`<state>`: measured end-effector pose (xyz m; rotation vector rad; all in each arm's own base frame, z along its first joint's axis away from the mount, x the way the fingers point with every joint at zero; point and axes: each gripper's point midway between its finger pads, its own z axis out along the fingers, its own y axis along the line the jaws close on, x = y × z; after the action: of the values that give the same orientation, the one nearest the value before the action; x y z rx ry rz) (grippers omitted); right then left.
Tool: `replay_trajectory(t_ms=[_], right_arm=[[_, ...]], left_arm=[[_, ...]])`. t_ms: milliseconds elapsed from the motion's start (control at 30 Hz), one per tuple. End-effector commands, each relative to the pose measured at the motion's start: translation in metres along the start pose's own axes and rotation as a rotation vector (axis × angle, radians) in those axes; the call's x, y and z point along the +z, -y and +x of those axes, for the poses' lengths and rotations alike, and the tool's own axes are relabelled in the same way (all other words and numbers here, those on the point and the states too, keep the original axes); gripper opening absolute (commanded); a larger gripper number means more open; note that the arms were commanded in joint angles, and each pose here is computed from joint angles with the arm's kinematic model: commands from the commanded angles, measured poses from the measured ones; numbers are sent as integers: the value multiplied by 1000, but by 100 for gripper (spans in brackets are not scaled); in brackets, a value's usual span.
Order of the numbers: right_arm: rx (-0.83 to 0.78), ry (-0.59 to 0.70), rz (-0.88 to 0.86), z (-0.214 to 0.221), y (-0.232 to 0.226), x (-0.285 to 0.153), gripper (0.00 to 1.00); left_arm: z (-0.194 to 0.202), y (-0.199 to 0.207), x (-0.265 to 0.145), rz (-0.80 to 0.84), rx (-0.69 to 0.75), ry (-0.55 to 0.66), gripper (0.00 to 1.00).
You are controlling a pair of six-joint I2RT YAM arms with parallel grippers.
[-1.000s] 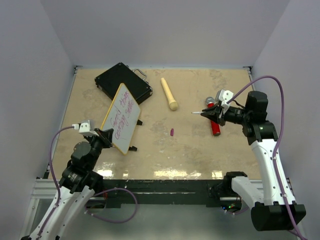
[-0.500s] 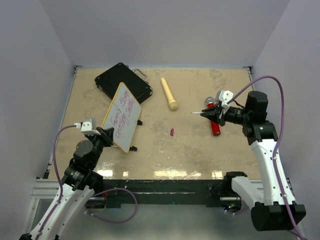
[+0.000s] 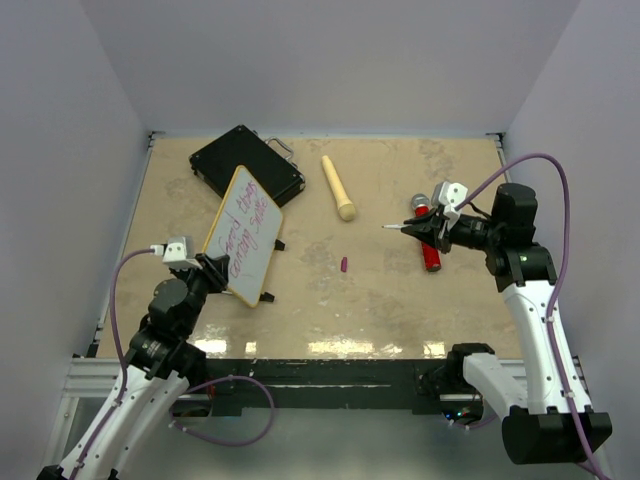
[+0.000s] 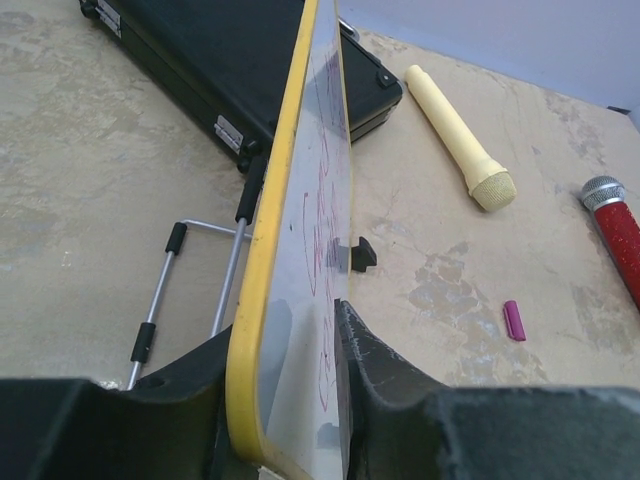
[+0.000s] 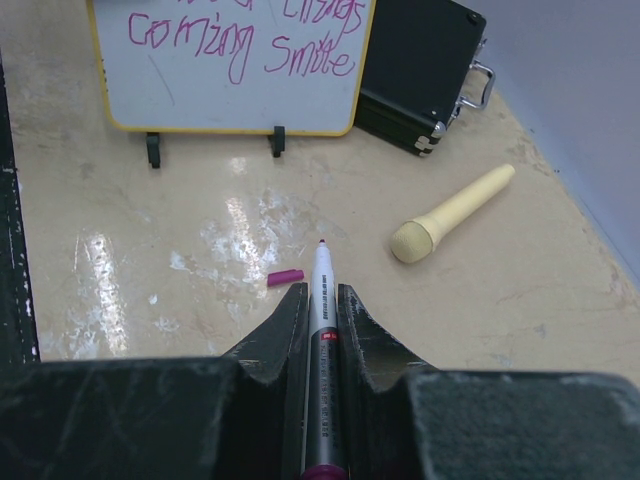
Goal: Write a sentence on the whiteboard
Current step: Put down the whiteboard on the whiteboard stand.
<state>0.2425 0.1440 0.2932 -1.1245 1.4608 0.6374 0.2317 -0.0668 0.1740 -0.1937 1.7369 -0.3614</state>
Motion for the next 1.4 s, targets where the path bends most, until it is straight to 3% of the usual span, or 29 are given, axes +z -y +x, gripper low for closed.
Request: replay_trajectory(t_ms=[0, 433, 533, 1100, 1367], right_arm=[[-35, 23, -12, -10, -3, -2, 0], [-32, 23, -17, -9, -4, -2, 0], [-33, 25, -19, -9, -4, -2, 0], [-30, 24, -20, -9, -5, -2, 0], [-26, 23, -23, -8, -5, -1, 0]], left_arm=[[-10, 2, 2, 10, 17, 38, 37], [-24, 0, -5, -10, 5, 73, 77], [-30, 0, -8, -19, 1, 81, 83], [-68, -13, -24, -137, 8, 120, 99], [-69, -16, -27, -155, 34, 111, 100]])
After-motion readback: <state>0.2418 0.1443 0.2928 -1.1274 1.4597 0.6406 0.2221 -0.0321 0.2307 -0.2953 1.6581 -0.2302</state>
